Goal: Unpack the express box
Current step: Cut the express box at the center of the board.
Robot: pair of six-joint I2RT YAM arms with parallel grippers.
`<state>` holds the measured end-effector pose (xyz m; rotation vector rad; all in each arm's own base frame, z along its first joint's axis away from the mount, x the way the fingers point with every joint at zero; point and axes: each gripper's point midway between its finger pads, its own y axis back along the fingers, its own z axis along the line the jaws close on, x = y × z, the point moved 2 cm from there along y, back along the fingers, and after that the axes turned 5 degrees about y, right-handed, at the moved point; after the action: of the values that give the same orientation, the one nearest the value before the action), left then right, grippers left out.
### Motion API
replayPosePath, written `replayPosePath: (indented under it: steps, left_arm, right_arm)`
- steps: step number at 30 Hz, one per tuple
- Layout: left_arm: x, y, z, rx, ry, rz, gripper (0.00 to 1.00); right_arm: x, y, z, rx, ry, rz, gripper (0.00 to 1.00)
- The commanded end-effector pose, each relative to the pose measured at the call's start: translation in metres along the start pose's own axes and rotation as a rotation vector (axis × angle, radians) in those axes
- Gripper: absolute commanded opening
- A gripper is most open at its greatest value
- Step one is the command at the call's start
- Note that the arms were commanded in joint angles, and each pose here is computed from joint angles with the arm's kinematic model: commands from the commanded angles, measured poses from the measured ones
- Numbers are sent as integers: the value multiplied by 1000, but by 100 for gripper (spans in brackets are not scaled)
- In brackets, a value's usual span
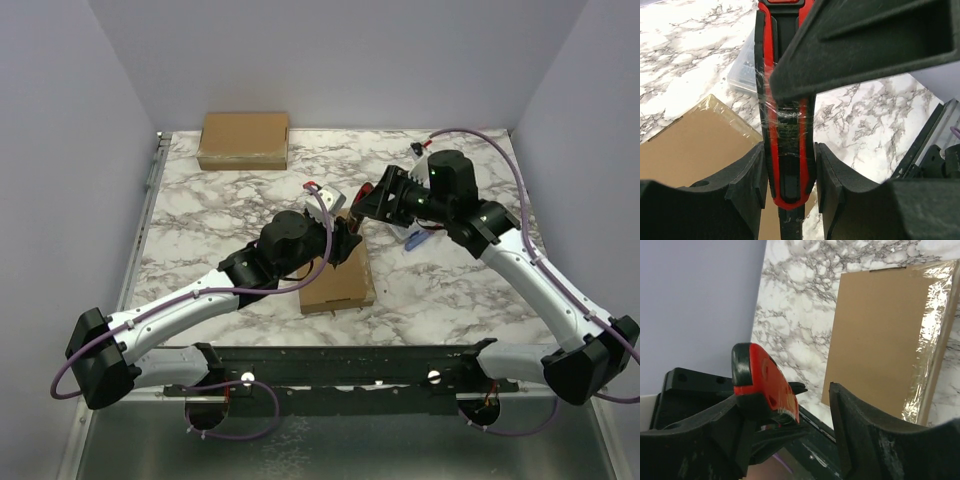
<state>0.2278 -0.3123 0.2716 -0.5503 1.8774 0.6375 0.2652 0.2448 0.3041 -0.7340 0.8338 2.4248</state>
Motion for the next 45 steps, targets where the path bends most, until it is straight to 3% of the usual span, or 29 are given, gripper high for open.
replayPosePath:
  steps: [1,8,11,13,15,16,18,20,22,28,32,36,39,45]
  left_arm:
    - [-21,3,-4,-1,-25,-50,0]
    - [-12,3,-10,46,-29,-19,0]
    - [-8,3,-12,68,-38,-5,0]
    - [-4,2,-15,93,-50,11,0]
    - [-1,1,-17,111,-58,24,0]
    - [1,0,-17,113,-60,30,0]
    - [5,0,-13,90,-53,45,21]
    - [9,2,-3,23,-19,45,55]
    - [13,9,8,-38,12,33,70]
    - [37,35,45,-210,33,15,73]
    - [53,39,42,-135,-60,67,73]
    - [82,31,43,-75,-174,177,65]
    - [108,22,41,-31,-225,256,71]
    - [127,9,33,2,-357,199,70]
  right_arm:
    - [17,-7,2,10,26,105,60]
    - [31,-25,15,-57,21,129,59]
    - [34,-31,12,-55,-1,132,52]
    - [34,-34,10,-53,-8,122,35]
    - [36,-38,1,-7,-37,109,5]
    - [36,-39,-8,39,-54,93,1]
    - [31,-32,-35,194,-80,41,0]
    - [24,-20,-53,287,-49,-39,0]
    - [18,-11,-72,346,-19,-144,0]
    - [-14,-7,-104,396,244,-365,0]
    - [-40,-24,-101,392,391,-415,0]
    - [-61,-37,-96,395,432,-480,0]
    - [-67,-53,-100,409,478,-499,0]
    - [-64,-78,-108,389,518,-484,0]
